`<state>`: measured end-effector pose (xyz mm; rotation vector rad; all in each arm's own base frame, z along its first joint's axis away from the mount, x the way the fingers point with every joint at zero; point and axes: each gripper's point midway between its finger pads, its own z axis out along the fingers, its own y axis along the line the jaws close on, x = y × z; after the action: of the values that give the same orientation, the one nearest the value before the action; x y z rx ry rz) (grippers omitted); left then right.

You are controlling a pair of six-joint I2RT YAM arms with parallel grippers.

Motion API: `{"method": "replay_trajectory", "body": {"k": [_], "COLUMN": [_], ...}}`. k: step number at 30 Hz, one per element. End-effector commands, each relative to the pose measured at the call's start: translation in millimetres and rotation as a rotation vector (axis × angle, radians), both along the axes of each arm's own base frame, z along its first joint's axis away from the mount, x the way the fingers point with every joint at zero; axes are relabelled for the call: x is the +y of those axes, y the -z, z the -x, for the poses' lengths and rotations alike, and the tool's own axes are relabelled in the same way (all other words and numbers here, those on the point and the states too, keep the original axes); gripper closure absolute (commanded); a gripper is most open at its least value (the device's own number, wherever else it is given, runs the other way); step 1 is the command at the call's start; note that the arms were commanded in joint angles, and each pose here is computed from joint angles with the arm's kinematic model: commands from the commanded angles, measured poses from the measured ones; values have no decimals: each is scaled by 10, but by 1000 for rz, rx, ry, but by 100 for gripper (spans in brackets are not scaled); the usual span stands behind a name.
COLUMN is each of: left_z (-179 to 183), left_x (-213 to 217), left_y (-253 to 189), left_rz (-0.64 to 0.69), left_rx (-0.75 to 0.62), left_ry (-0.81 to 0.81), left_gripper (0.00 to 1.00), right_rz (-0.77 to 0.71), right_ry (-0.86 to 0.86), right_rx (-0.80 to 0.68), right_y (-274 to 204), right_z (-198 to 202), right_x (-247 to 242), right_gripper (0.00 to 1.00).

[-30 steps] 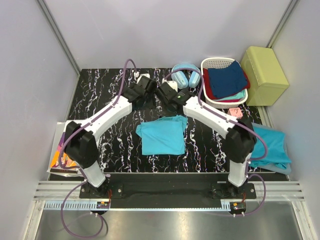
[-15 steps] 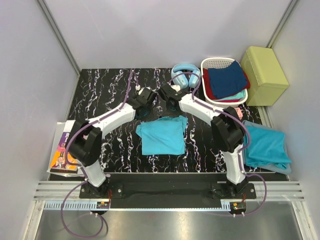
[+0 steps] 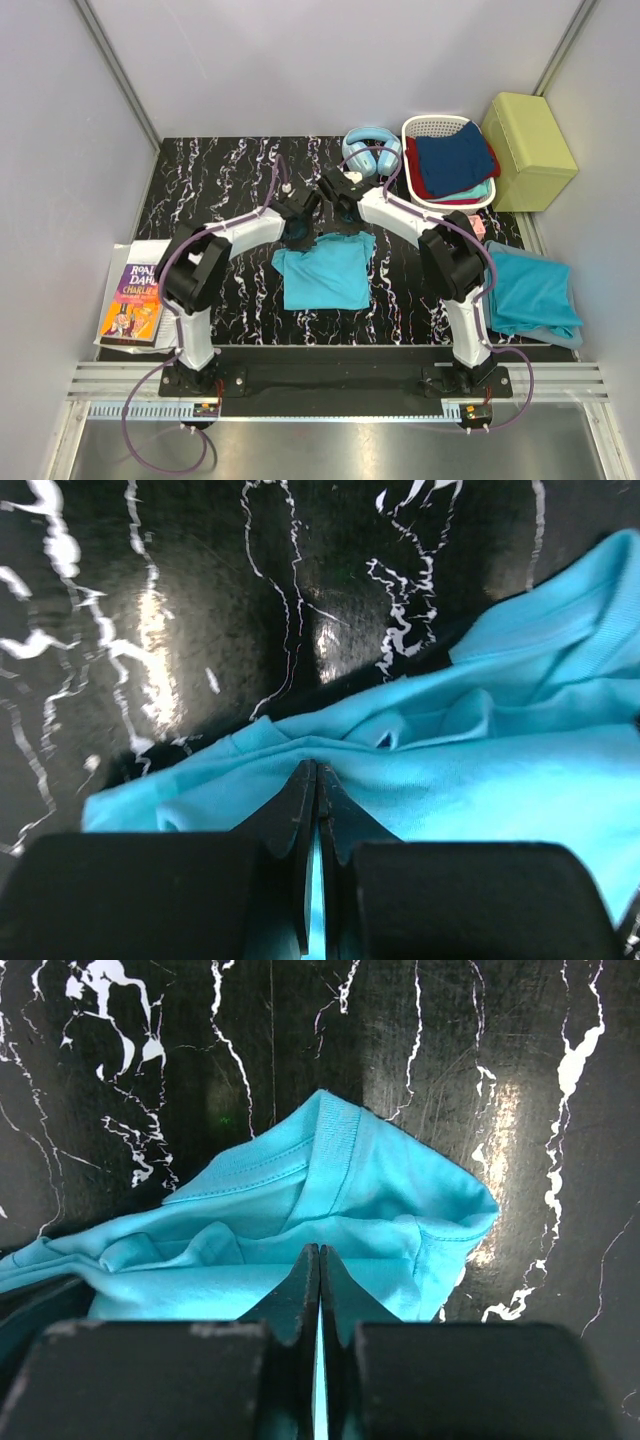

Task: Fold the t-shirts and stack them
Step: Smooth out wrinkles on the folded tshirt

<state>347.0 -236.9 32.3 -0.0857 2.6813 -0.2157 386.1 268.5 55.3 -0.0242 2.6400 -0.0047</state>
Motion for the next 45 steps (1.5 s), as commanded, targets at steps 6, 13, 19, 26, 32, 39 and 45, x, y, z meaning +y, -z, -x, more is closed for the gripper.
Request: {"method": "replay_trajectory", "body": {"k": [6,13,19,26,32,39,45], "left_z": [-219,-341,-204,96,164,125,177], "left_x": [32,262,327,156,153,167,348], "left_y": [134,-695,-1085,-640,-303,-165,-672], "left_rz": [14,-5,55,94,63,-6,-42], "left_rx": [-15,-233,-297,-187,-131,-78,-183], "left_ry": [-28,-83,-101,-75,-63,-32,-66], "left_gripper": [84,56,43,47,49,49,41], "right_rz": [-36,-77,-125,-126,-91,-97,-99], "right_ry": [2,-20,-28,-10,1,-1,28], "right_rx": [-132,-183,-121,8,18,17,-142], "right_y": [-563,-914,-720,-129,71,44,-649], "right_z": [-120,5,241,460,383,291,294], "right_x": [-65,-145,-160,-175,-161,-94,-312], "right_gripper": [87,84,85,93,90,85,70]}}
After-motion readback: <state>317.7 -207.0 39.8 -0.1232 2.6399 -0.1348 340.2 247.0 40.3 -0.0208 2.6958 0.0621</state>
